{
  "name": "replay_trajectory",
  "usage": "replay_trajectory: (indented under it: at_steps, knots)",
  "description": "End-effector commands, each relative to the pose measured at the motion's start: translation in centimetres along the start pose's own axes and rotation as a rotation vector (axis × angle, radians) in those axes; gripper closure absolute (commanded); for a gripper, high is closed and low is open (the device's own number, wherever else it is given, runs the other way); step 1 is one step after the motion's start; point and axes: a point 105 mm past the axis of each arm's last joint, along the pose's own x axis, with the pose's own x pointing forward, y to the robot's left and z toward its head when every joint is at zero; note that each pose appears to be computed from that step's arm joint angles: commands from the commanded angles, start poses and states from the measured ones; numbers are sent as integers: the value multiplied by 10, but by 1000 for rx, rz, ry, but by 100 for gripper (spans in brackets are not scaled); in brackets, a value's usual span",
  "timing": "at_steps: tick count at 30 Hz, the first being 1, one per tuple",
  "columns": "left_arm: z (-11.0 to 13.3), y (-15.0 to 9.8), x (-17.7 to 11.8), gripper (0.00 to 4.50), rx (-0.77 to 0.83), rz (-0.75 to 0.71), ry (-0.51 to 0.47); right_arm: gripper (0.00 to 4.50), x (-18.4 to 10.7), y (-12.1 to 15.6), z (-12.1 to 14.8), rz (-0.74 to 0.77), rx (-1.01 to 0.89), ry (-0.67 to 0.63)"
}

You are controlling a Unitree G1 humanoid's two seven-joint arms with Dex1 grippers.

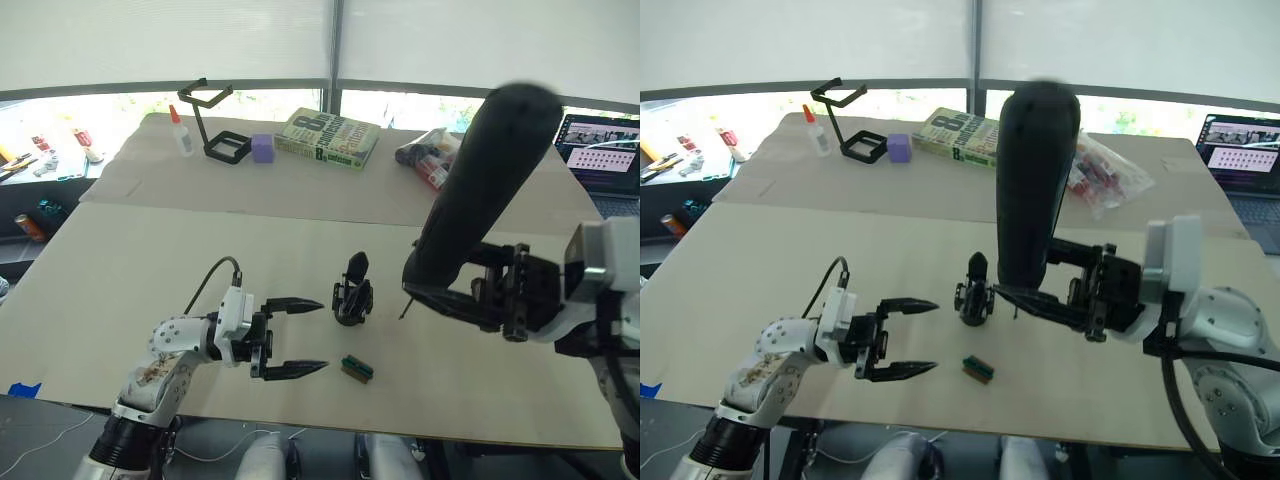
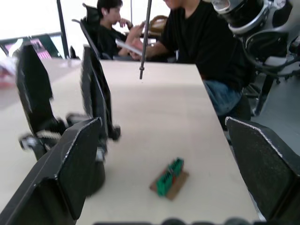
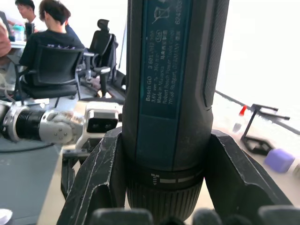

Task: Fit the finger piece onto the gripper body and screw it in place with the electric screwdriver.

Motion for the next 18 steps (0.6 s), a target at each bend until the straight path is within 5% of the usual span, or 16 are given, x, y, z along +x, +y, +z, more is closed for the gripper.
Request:
replay_trajectory:
  at_steps: [1, 9, 18]
  knots:
    - [23, 2, 2, 0, 40, 1, -64, 257, 3, -10, 25, -53, -15, -86]
    - [41, 24, 7, 0, -33, 141, -126, 257, 14, -26, 37, -89, 12, -144]
    - [28, 41, 1, 0, -48, 264, -63, 257, 31, -37, 25, -87, 40, -171]
